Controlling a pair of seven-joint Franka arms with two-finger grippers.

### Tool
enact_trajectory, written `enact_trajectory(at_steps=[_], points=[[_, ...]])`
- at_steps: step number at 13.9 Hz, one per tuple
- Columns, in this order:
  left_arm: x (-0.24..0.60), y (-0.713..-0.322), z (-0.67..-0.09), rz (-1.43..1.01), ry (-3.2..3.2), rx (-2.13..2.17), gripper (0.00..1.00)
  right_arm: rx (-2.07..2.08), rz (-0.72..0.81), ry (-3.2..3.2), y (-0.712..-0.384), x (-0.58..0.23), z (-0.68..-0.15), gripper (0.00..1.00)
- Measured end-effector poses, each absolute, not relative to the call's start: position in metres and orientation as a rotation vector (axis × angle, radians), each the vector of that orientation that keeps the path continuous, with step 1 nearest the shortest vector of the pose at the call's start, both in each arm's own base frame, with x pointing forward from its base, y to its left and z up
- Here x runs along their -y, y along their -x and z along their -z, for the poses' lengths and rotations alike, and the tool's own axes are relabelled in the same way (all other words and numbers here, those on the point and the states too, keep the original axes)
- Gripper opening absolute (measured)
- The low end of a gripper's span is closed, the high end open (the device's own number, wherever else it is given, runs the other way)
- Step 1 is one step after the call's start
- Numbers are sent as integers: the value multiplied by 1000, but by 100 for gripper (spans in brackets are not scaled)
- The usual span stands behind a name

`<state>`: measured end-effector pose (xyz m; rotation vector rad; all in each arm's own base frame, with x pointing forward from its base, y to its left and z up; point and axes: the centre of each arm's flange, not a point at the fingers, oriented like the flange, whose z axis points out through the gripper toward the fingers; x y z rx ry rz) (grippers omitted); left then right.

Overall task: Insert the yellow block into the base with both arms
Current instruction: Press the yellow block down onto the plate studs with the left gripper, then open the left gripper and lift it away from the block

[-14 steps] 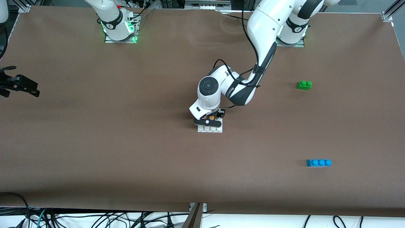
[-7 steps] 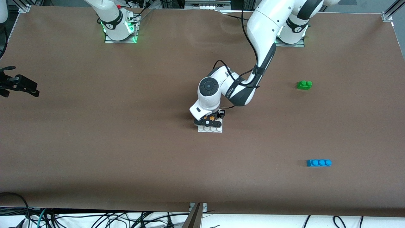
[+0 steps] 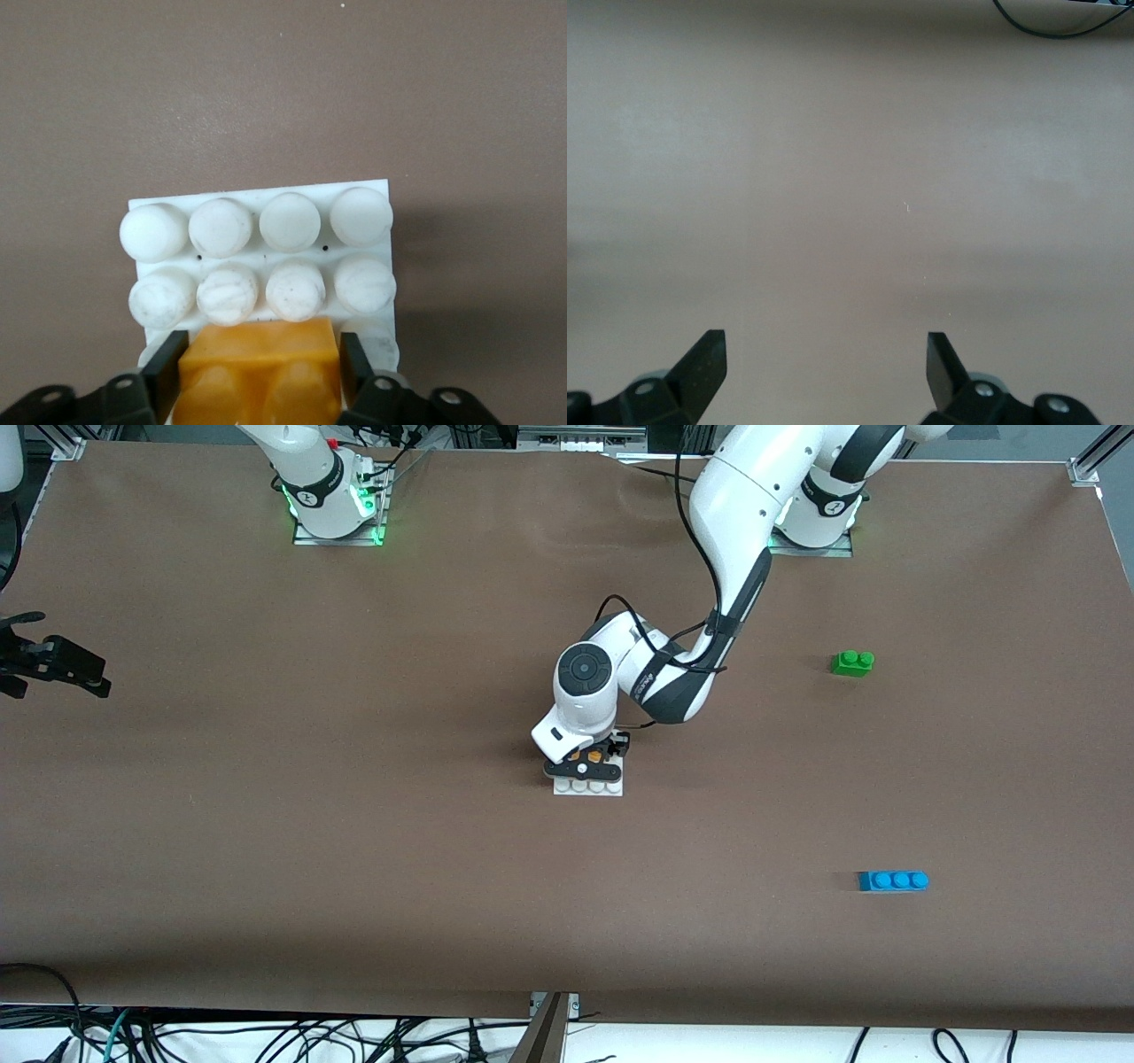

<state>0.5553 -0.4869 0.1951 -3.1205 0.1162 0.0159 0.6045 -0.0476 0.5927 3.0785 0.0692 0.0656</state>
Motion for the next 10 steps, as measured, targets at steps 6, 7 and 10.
enact_trajectory(at_steps=[6,7,10], points=[[491,-561,-220,7,3127,-90,100,-69,-61,-3078,-606,48,-591,100],[489,-562,-238,-8,3115,-79,100,-68,-61,-3078,-606,48,-590,100],[461,-573,-326,-46,3082,-6,100,-68,-60,-3078,-606,48,-589,100]])
